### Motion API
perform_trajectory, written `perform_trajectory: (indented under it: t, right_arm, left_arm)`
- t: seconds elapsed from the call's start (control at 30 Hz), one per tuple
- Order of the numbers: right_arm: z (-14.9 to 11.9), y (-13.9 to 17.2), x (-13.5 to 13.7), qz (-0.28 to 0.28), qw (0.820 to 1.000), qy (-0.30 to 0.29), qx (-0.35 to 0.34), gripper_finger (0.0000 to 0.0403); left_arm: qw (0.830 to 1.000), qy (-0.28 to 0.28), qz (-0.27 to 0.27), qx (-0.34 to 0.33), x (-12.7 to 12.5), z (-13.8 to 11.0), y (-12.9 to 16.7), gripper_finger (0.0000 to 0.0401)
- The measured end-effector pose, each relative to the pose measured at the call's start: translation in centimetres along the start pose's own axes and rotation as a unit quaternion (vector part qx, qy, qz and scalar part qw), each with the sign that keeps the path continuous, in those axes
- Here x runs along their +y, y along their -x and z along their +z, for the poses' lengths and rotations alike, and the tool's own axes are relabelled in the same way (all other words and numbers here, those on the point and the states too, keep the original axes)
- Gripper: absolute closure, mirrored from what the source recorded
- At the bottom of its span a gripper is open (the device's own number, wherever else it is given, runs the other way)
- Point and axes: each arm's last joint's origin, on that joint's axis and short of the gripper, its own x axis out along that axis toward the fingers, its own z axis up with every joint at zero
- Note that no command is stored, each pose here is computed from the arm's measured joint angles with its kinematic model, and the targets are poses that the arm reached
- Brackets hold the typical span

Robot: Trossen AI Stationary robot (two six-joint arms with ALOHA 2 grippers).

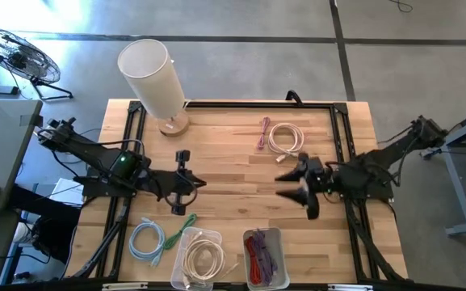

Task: Pick & Place USB Port
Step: Put the pink HDMI cable into the transparent bin

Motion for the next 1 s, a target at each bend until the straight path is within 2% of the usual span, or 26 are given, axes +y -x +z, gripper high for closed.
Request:
perform_trajectory:
  t: [0.1, 0.2, 0.37, 0.53, 0.7, 0.83, 1.0]
  right_arm:
    - [0.3, 0.2, -2.3, -0.051, 0.995, 0.076, 0.034, 0.0203]
    - [0.2, 0.3, -4.9, -0.111, 0.983, 0.119, 0.087, 0.0203]
    - [0.2, 0.5, -9.0, -0.173, 0.960, 0.134, 0.174, 0.0203]
    - [0.5, 1.1, -12.3, -0.221, 0.938, 0.138, 0.227, 0.0203]
    - [0.5, 1.7, -14.9, -0.240, 0.915, 0.153, 0.287, 0.0203]
    - [-0.3, 1.6, -17.4, -0.249, 0.885, 0.148, 0.364, 0.0203]
    - [-1.7, 0.2, -20.1, -0.233, 0.855, 0.140, 0.442, 0.0203]
  left_arm:
    - [1.000, 0.006, 0.007, -0.012, 0.3, 0.2, 0.4, 0.0394]
    - [1.000, 0.015, 0.013, -0.024, 0.7, 0.2, 1.2, 0.0394]
    - [0.996, 0.046, 0.029, -0.074, 2.0, 0.7, 3.4, 0.0394]
    - [0.989, 0.080, 0.064, -0.107, 3.3, 0.6, 5.4, 0.0394]
    - [0.986, 0.073, 0.098, -0.117, 3.9, 0.5, 6.3, 0.0394]
    - [0.982, 0.068, 0.131, -0.114, 4.1, 0.5, 6.4, 0.0394]
    - [0.980, 0.065, 0.151, -0.109, 4.6, 0.5, 6.2, 0.0393]
